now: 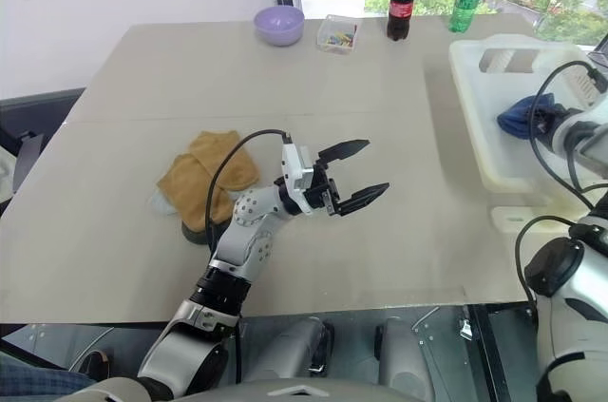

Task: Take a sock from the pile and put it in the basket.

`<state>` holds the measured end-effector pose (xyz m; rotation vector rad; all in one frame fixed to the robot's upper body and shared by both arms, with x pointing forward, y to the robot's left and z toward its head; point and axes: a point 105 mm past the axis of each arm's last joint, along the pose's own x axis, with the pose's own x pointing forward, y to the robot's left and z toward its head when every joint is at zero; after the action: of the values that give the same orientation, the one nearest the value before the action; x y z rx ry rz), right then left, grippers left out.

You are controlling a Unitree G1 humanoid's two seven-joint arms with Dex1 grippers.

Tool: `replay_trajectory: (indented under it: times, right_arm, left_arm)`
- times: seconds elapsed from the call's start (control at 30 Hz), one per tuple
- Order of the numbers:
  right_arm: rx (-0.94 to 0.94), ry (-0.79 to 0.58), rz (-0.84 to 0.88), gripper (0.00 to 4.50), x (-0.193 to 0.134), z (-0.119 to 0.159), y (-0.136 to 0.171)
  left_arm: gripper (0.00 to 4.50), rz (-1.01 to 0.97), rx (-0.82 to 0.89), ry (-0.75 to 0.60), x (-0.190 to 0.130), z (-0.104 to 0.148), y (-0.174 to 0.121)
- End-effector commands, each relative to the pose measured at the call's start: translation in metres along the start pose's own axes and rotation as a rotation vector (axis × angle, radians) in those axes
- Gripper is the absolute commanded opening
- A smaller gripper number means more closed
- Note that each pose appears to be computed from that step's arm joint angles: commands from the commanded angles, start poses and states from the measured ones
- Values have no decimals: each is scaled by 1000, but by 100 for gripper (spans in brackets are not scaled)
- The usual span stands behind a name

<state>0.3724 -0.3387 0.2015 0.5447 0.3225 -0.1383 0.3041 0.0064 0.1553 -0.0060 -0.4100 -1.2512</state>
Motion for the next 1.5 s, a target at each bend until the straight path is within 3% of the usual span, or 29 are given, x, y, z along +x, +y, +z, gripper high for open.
replay_trajectory:
  times: [0.03, 0.33, 0.5, 0.63, 0.77, 1.03, 1.13, 1.2, 1.33, 1.5]
  right_arm:
    - [-185, -106, 52, 259, -20, 27, 20]
    - [-363, -83, 9, 259, -34, 21, 14]
    - [-366, -63, -63, 259, -32, 15, -6]
    - [-343, -111, -157, 259, -35, 25, -25]
    - [-342, -173, -194, 259, -38, 39, -30]
    - [-295, -146, -171, 259, -38, 34, -35]
    - [-305, -98, -170, 342, -37, 24, -40]
    - [-306, -79, -178, 446, -37, 22, -42]
    - [-346, -75, -213, 449, -43, 27, -48]
    - [-427, -184, -179, 449, -56, 58, -35]
  left_arm:
    - [450, 5, 25, -9, -5, 5, 0]
    - [450, 24, 38, 23, -15, 4, 7]
    - [450, 21, 34, 28, -14, 3, 6]
    - [450, 21, 32, 33, -14, 2, 5]
    - [450, 23, 26, 35, -15, 1, 5]
    - [450, 29, 27, 40, -15, 0, 7]
    - [450, 31, 27, 40, -15, 0, 6]
    - [450, 35, 28, 40, -15, 0, 7]
    - [450, 44, 28, 41, -17, 0, 8]
    - [450, 58, 30, 52, -23, 0, 8]
